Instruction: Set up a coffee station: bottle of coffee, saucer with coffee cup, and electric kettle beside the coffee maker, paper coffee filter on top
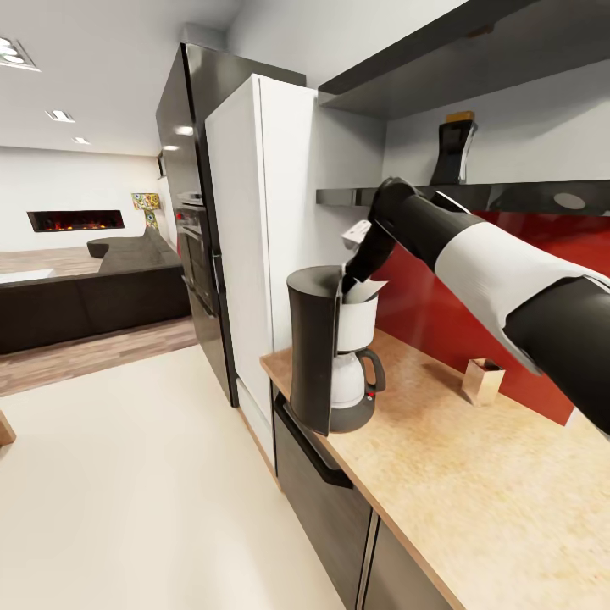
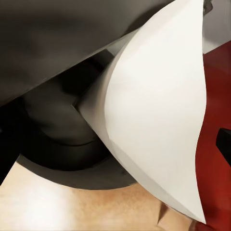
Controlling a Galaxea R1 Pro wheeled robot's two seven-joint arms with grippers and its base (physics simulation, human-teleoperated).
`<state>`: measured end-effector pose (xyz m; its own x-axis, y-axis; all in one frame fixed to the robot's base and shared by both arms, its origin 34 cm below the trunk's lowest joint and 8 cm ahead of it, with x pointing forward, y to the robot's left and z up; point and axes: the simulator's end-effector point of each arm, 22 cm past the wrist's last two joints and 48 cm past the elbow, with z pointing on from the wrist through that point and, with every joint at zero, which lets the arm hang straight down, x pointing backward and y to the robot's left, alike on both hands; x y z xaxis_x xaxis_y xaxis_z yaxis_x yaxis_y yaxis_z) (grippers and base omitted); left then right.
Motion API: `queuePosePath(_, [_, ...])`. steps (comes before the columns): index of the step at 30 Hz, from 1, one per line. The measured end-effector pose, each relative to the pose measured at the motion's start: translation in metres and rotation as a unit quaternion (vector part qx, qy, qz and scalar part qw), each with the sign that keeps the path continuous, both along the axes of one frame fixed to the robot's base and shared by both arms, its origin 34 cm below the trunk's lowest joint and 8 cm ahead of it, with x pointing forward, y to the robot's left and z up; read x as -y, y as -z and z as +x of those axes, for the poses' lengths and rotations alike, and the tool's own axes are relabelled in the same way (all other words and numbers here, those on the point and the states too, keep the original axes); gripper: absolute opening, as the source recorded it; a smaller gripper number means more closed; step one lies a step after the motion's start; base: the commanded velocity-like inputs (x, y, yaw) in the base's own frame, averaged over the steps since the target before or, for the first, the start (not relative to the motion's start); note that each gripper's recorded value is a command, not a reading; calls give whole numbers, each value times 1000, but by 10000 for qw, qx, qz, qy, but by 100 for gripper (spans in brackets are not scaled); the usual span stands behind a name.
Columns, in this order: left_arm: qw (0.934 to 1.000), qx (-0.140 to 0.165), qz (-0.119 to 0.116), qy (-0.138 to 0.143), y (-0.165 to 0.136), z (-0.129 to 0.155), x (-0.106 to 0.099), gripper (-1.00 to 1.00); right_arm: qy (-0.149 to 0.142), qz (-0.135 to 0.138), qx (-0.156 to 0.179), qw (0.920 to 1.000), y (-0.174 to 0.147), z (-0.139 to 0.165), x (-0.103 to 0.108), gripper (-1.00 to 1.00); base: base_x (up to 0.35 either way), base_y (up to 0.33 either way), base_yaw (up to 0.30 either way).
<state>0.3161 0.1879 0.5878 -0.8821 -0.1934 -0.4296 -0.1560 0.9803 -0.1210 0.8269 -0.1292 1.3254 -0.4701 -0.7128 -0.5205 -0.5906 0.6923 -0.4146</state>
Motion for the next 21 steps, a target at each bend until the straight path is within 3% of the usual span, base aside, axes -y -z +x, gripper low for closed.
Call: queuePosePath(21, [10000, 0, 0, 0, -2, 0, 0, 100, 21, -30, 29, 10000, -5, 0, 3, 100, 0, 0, 0])
